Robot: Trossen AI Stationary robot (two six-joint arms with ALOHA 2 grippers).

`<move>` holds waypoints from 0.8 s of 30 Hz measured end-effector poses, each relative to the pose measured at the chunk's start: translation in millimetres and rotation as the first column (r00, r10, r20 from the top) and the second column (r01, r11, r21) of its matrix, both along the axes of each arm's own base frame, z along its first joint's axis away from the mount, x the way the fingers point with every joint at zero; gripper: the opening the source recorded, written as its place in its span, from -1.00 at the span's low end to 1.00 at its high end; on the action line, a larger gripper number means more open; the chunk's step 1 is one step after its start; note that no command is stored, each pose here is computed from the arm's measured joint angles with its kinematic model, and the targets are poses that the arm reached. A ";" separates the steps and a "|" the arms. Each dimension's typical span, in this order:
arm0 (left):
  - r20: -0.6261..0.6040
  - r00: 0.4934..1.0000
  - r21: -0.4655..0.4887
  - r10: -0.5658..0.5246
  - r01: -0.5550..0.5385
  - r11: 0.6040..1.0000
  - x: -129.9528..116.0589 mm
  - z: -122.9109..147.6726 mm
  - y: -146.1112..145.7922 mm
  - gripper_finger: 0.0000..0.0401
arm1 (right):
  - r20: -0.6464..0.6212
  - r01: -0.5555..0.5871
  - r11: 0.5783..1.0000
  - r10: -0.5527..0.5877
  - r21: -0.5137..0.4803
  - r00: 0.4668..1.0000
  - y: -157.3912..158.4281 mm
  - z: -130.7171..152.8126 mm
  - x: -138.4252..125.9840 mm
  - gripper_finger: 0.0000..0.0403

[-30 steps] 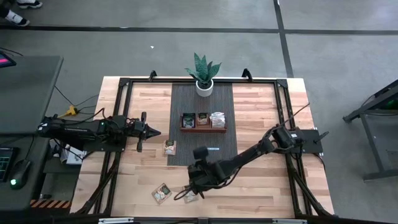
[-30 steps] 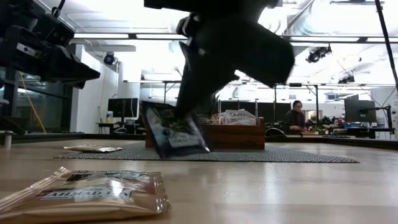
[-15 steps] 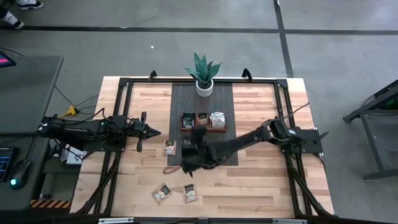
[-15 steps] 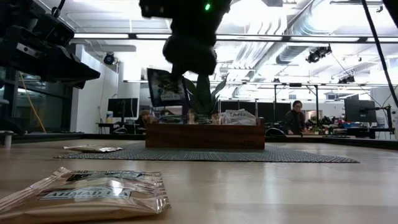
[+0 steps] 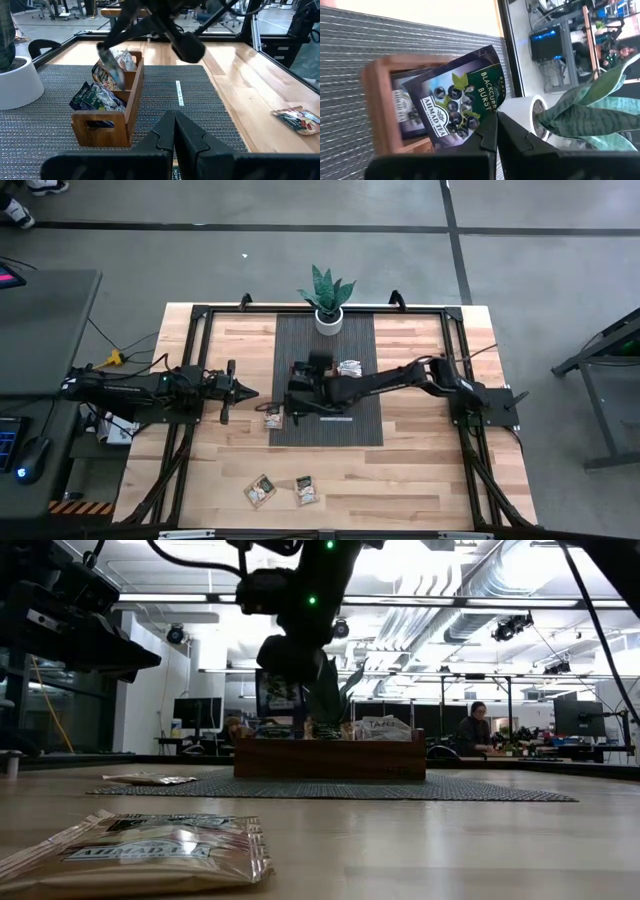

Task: Pick & Place Tea
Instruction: Put the violet tea bag into the left section of the wooden organizer

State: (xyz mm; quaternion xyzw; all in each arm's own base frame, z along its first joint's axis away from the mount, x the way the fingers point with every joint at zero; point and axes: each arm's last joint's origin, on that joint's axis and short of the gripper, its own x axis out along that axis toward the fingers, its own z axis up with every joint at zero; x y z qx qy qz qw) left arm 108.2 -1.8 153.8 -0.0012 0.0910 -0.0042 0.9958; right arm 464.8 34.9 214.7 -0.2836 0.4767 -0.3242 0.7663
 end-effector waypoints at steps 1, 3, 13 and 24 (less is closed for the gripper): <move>0.000 1.000 0.000 0.000 0.000 1.000 0.0 0.0 0.0 -1.00 | 0.000 0.006 1.000 -0.006 0.000 1.000 -2.4 -0.1 0.2 -1.00; 0.000 1.000 0.000 0.000 0.000 1.000 0.0 0.1 0.0 -1.00 | 0.000 0.013 1.000 -0.013 0.002 1.000 -6.5 -1.0 0.8 -1.00; 0.000 1.000 0.000 0.000 0.000 1.000 0.0 0.0 0.0 -1.00 | 0.039 0.025 0.998 -0.027 0.064 0.999 -17.4 -17.2 2.9 -1.00; 0.000 1.000 0.000 0.000 0.000 1.000 0.0 0.0 0.0 -1.00 | 0.081 0.031 0.996 -0.038 0.082 0.996 -17.7 -32.2 3.3 -1.00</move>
